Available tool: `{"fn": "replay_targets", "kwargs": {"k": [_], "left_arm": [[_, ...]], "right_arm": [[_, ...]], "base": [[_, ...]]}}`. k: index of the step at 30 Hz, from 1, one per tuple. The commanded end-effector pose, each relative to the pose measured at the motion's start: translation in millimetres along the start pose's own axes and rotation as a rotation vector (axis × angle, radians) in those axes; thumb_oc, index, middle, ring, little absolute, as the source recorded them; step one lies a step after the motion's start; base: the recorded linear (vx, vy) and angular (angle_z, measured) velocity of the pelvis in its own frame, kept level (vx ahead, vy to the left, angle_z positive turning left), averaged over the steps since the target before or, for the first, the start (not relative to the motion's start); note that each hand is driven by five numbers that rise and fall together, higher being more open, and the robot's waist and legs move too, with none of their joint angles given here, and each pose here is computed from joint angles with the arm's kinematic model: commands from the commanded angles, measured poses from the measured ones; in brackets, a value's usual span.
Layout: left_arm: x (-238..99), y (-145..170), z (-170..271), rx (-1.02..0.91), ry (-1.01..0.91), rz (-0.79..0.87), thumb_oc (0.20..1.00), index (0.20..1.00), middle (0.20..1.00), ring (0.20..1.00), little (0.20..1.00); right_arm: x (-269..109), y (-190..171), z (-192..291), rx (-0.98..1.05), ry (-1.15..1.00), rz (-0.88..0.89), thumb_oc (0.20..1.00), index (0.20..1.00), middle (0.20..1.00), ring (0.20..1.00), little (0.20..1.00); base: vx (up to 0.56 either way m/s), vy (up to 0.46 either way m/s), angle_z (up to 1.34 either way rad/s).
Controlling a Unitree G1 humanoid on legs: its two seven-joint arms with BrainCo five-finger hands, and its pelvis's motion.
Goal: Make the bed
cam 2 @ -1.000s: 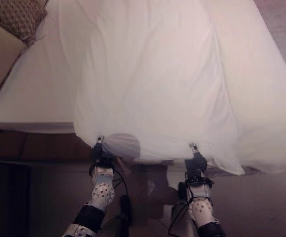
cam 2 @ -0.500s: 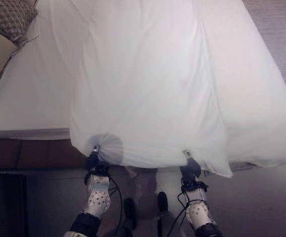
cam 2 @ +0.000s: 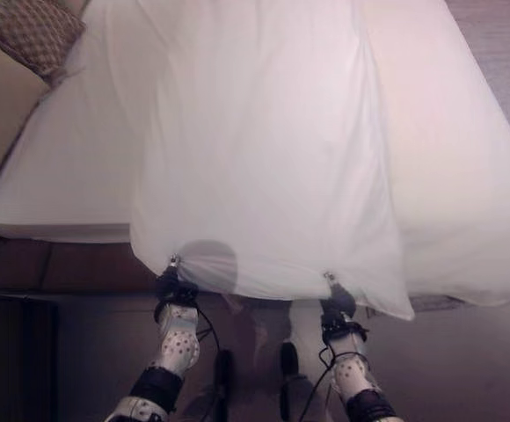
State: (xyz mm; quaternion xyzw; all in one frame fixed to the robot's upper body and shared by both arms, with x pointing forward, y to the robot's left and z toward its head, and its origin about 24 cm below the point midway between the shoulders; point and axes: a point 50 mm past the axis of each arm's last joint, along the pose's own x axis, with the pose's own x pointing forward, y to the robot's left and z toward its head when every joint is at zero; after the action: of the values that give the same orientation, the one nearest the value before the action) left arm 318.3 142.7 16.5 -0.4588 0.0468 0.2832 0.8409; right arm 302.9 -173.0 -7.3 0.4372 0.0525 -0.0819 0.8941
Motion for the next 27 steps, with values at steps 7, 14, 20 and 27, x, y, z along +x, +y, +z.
{"fn": "replay_targets", "kwargs": {"k": [7,14,20,27], "left_arm": [[11.3,133.7,41.3,0.088,-0.12,0.641,0.2,0.2,0.2,0.2,0.2],[-5.3,183.5,38.7,0.287,-0.004,0.887,0.2,0.2,0.2,0.2,0.2],[-32.2,224.7,35.2,0.406,0.107,1.096,0.2,0.2,0.2,0.2,0.2],[-41.3,229.6,16.7,0.541,0.244,1.009,1.0,1.0,1.0,1.0,1.0]], "right_arm": [[-35.3,-90.2,-10.6,-0.355,0.193,-0.318,0.2,0.2,0.2,0.2,0.2],[-71.7,-130.8,-36.3,-0.549,0.469,-0.454,0.2,0.2,0.2,0.2,0.2],[-105.8,-157.9,-46.4,-0.657,0.655,-0.52,0.2,0.2,0.2,0.2,0.2],[-125.1,-174.2,-43.4,-0.735,0.744,-0.586,1.0,1.0,1.0,1.0,1.0]], "base": [[0.03,0.231,-0.1],[0.04,0.009,-0.07],[0.04,-0.034,-0.05],[0.03,-0.036,0.06]]}}
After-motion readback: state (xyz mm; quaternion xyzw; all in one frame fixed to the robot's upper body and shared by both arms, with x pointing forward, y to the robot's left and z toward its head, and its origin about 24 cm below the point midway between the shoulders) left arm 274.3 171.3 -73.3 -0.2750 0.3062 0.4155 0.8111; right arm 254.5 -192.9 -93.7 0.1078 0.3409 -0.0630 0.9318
